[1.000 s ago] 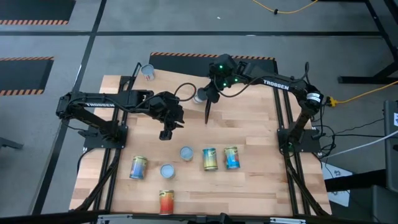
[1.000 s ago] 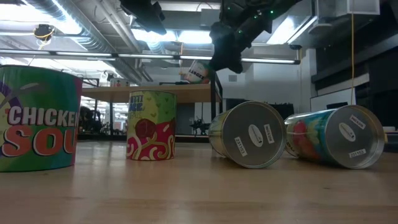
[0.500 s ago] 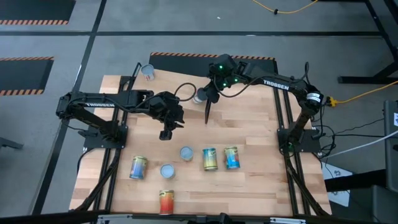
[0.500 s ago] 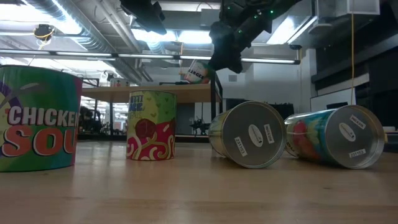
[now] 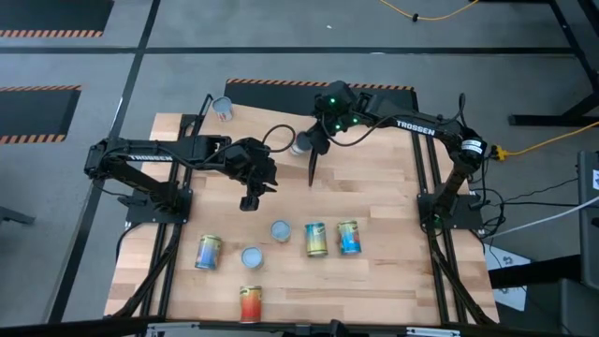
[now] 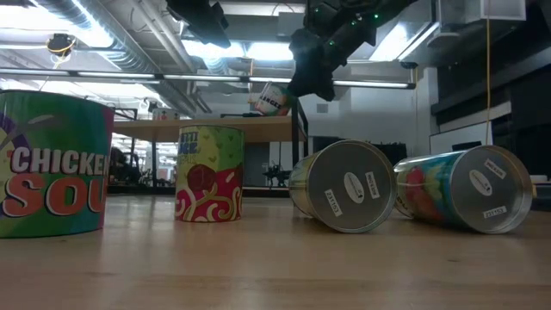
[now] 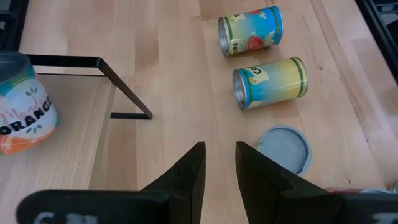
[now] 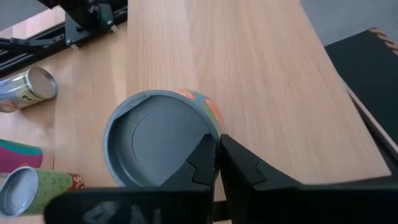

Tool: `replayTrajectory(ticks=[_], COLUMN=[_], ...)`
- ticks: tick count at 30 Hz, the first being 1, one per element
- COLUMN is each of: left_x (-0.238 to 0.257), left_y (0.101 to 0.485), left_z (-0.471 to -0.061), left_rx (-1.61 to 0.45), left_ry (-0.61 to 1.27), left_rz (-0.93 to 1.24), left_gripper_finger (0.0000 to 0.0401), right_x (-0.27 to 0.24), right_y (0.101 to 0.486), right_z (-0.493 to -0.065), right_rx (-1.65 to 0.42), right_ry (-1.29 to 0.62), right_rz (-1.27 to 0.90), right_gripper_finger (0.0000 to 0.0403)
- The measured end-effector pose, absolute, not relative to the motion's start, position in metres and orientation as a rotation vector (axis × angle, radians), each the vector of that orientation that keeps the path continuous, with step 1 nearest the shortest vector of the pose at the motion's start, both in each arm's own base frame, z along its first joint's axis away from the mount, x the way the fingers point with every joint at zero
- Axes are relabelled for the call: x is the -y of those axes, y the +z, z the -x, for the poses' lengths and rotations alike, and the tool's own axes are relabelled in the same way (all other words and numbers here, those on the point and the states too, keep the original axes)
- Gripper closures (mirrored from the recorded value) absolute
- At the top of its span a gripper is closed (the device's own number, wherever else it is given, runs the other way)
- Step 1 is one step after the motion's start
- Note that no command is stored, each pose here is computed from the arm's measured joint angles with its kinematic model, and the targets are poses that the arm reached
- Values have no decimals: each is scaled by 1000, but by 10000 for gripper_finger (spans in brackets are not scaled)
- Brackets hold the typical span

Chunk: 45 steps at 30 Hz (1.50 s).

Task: Pick and place cans onto a shelf
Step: Put the canned oranges on the shelf aligned with the other white canned carrot

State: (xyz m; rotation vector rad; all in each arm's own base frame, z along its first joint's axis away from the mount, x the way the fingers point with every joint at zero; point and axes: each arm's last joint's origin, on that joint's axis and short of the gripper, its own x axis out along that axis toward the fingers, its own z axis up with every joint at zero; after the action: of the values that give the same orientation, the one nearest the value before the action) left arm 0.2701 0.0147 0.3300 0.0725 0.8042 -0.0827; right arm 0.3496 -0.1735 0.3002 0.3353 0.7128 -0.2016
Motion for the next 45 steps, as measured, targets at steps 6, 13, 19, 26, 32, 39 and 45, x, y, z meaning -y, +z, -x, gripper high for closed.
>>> replayTrajectory(ticks=[6, 13, 19, 26, 32, 39, 45], left_x=[-15, -15, -16, -16, -16, -16, -16], left_y=[330, 330, 330, 330, 330, 330, 330], left_z=[-270, -270, -270, -270, -270, -270, -270], left_rx=[-804, -805, -809, -810, -810, -810, -810], left_ry=[-83, -79, -40, -30, -29, -29, -28], left_rz=[-72, -74, -90, -93, -93, -94, -93], left_gripper_finger=[321, 321, 321, 321, 321, 321, 321], right_x=[174, 175, 176, 178, 184, 185, 185], right_y=[302, 302, 301, 302, 305, 305, 304], right_z=[-351, -350, -350, -350, -349, -349, -348], right_rx=[-693, -699, -703, -695, -661, -666, -681], right_ry=[-210, -255, -291, -286, -355, -414, -412], right_rz=[-350, -329, -313, -295, -291, -270, -274], right_gripper_finger=[381, 381, 381, 381, 381, 381, 382])
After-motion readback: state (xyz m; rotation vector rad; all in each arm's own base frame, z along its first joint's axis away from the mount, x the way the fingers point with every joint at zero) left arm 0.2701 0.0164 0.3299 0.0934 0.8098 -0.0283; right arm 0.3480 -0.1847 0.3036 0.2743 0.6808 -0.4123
